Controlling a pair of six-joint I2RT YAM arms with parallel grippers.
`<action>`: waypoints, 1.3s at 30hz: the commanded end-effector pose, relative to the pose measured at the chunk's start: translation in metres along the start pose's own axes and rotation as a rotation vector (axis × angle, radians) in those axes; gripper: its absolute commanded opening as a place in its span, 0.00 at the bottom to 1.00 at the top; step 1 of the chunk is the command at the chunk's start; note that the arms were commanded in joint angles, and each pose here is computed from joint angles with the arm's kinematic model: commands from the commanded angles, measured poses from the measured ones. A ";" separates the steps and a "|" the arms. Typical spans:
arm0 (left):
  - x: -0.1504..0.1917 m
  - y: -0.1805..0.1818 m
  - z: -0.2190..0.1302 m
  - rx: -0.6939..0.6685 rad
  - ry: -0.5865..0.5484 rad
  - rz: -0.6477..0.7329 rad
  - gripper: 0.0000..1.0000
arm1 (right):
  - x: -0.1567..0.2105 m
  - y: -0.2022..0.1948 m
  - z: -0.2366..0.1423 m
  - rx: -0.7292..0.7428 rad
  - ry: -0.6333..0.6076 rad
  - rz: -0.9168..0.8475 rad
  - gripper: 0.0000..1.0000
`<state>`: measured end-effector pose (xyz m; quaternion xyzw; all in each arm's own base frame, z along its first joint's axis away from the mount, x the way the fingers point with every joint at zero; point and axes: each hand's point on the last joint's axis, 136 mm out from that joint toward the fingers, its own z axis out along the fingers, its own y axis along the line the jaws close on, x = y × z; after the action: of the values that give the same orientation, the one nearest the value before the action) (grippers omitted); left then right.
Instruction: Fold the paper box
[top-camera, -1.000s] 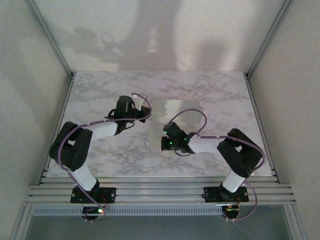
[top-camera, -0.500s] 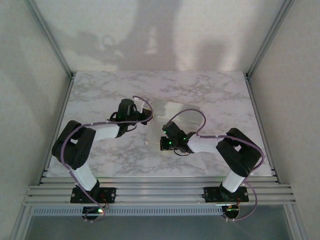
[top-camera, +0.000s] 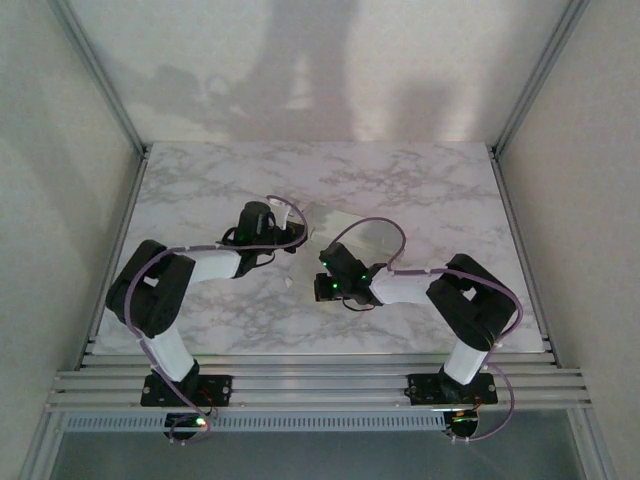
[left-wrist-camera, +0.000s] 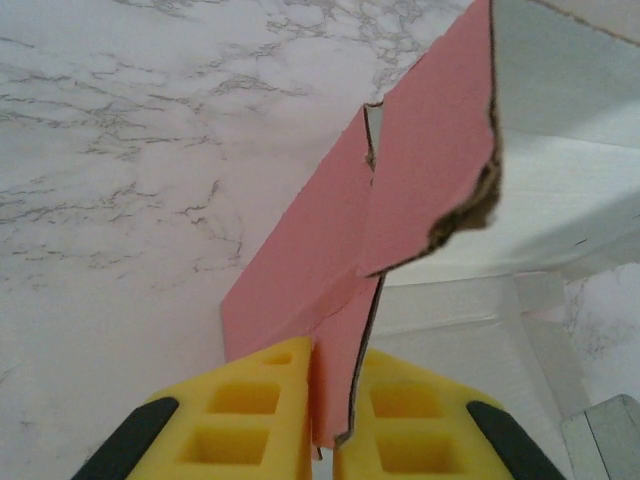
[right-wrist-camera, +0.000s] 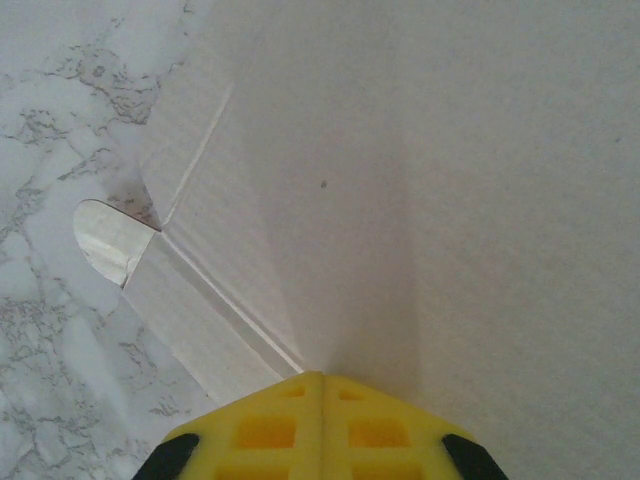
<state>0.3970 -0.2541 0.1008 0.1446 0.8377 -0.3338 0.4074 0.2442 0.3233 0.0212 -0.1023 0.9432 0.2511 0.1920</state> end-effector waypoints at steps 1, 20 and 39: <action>0.020 -0.001 0.006 0.007 0.049 -0.042 0.13 | 0.011 -0.003 0.006 0.019 0.039 0.003 0.00; 0.044 0.011 0.011 -0.024 0.080 -0.030 0.13 | -0.005 0.008 -0.009 0.026 0.014 -0.068 0.01; 0.049 0.004 0.011 -0.011 0.086 0.020 0.14 | -0.044 0.026 -0.077 0.001 -0.078 -0.228 0.12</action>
<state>0.3957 -0.2619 0.0958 0.1579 0.8245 -0.3340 0.4287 0.2455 0.3186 0.0813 -0.1739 0.9280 0.2400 0.2257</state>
